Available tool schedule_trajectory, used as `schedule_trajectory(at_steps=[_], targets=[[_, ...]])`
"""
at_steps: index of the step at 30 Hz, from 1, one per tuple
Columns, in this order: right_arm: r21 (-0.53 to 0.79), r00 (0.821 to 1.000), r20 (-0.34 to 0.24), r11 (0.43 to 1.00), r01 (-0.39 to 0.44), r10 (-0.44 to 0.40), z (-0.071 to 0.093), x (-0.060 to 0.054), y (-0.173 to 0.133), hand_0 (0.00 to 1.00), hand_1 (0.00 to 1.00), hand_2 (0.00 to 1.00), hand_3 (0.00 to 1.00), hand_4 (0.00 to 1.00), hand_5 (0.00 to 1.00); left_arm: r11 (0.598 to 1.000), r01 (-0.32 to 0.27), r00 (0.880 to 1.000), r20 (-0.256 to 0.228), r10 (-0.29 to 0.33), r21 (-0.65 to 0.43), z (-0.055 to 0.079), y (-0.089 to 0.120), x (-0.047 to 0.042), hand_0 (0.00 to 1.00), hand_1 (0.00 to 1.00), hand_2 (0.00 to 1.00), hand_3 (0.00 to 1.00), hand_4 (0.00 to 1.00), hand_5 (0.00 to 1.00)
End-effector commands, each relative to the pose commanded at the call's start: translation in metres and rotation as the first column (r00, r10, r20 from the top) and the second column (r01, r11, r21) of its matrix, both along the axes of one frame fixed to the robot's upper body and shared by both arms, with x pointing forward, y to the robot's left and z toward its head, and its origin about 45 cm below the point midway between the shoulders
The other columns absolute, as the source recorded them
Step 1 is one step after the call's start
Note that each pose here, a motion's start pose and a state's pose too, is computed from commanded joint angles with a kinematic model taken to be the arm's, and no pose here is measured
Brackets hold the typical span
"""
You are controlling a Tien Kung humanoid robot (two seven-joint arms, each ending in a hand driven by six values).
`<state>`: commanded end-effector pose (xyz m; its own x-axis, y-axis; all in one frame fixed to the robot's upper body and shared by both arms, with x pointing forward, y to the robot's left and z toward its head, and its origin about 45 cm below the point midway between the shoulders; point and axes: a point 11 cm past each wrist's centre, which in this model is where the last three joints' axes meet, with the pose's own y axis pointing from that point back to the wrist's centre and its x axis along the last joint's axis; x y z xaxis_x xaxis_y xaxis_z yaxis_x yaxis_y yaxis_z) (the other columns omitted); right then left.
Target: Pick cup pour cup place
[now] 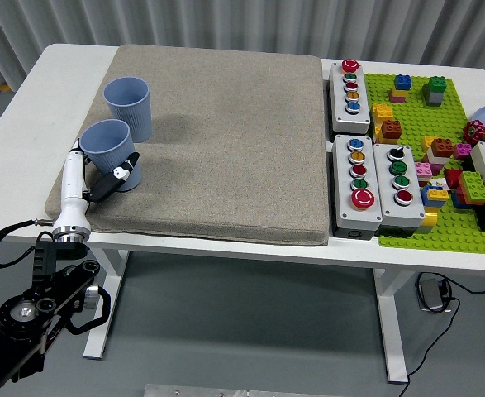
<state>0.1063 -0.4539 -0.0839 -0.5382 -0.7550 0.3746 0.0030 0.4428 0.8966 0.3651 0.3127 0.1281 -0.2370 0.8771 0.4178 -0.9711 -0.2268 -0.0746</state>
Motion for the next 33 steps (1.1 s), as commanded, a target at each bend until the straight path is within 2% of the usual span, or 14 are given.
schedule_trajectory(at_steps=[14,21,22,27,28,33], targets=[[-0.001,1.000,-0.001,1.000,-0.001,0.001,-0.0001,-0.0004,0.0000,0.676,0.605,0.583,0.595,0.002,0.126,1.000,0.014,1.000,0.001,-0.014,0.013,0.0010,-0.0007,-0.0021,0.746,0.768,0.877,0.876,0.954,0.480],[-0.002,1.000,-0.005,1.000,-0.003,0.003,-0.0004,-0.0021,-0.0003,0.676,0.605,0.581,0.595,0.002,0.126,0.999,0.034,0.999,-0.020,-0.033,0.036,-0.0029,-0.0016,-0.0059,0.761,0.778,0.888,0.891,0.952,0.467],[-0.002,1.000,-0.007,1.000,-0.003,0.003,-0.0005,-0.0027,-0.0002,0.675,0.605,0.581,0.594,0.002,0.127,0.998,0.038,0.999,-0.027,-0.037,0.040,-0.0043,-0.0019,-0.0065,0.779,0.804,0.928,0.972,0.961,0.447],[-0.002,1.000,-0.011,1.000,-0.003,0.003,-0.0010,-0.0048,-0.0001,0.675,0.605,0.581,0.594,0.002,0.127,0.998,0.050,0.998,-0.042,-0.048,0.047,-0.0066,-0.0021,-0.0074,0.779,0.804,0.928,0.972,0.961,0.447],[-0.002,1.000,-0.012,1.000,-0.003,0.003,-0.0012,-0.0053,-0.0001,0.675,0.605,0.580,0.594,0.002,0.127,0.997,0.053,0.998,-0.044,-0.051,0.048,-0.0068,-0.0021,-0.0075,0.831,0.849,0.998,0.998,0.975,0.410],[-0.003,1.000,-0.012,1.000,-0.002,0.002,-0.0011,-0.0054,-0.0002,0.675,0.605,0.580,0.594,0.002,0.127,0.997,0.053,0.998,-0.048,-0.050,0.058,-0.0063,-0.0011,-0.0070,0.831,0.849,0.998,0.998,0.975,0.410]])
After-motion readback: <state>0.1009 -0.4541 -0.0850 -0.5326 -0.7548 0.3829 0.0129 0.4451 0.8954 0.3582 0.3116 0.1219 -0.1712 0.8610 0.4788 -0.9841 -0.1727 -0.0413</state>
